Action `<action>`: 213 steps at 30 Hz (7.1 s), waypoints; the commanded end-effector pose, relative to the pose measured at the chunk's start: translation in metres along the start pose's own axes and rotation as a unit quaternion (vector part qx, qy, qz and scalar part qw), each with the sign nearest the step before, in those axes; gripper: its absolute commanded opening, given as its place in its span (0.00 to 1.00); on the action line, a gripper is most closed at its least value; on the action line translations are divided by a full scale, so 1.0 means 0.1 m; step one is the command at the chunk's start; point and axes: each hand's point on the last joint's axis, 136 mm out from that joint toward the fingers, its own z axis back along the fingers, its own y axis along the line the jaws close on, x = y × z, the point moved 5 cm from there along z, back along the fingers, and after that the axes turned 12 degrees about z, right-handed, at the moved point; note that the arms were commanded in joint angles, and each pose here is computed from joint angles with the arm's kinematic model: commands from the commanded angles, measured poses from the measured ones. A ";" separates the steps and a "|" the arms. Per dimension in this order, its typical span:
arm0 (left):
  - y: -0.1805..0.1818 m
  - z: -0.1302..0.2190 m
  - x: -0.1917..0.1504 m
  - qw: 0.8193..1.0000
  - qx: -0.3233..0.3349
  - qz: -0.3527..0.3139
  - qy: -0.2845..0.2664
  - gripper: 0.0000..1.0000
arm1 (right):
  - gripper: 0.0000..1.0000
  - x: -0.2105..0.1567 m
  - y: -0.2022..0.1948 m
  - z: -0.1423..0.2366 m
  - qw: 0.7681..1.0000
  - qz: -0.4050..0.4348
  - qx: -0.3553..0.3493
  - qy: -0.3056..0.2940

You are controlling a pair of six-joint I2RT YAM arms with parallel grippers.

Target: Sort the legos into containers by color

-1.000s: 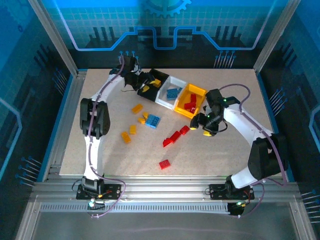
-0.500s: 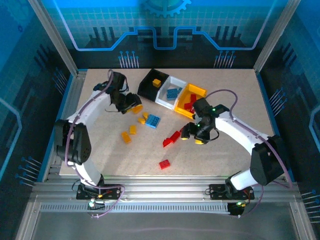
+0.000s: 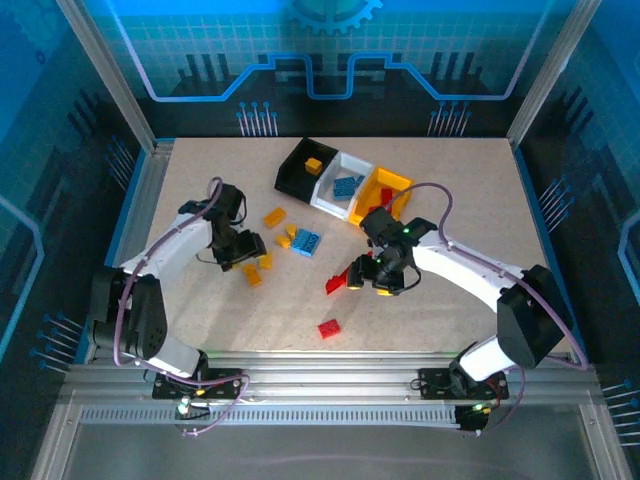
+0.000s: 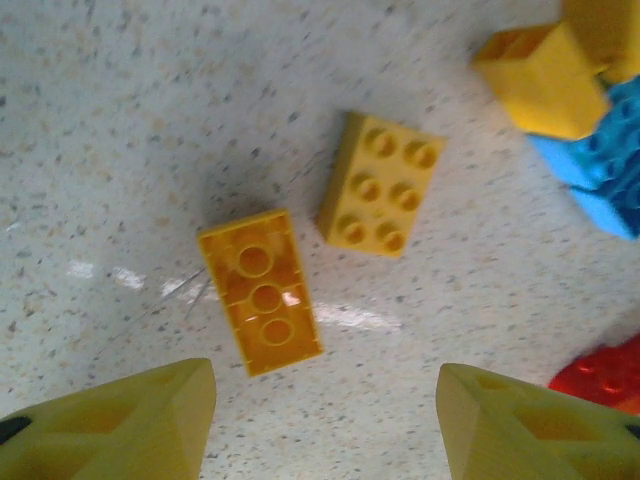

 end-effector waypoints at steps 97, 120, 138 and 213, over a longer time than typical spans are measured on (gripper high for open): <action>-2.50 -0.29 1.64 0.974 -0.226 -0.023 -0.023 0.57 | 0.69 0.67 -1.00 0.39 0.995 -0.095 0.011 0.001; -0.79 0.00 0.35 0.986 0.043 -0.153 -0.039 0.99 | 0.69 0.70 -0.35 0.15 0.999 -0.034 0.018 0.015; -0.42 -0.70 0.14 0.988 0.112 -0.109 -0.002 0.85 | 0.69 0.45 -0.38 0.18 0.999 -0.023 -0.009 0.024; -2.54 -0.23 1.82 0.942 -0.328 0.062 0.004 0.42 | 0.69 0.55 -0.73 0.25 0.998 -0.051 -0.015 0.018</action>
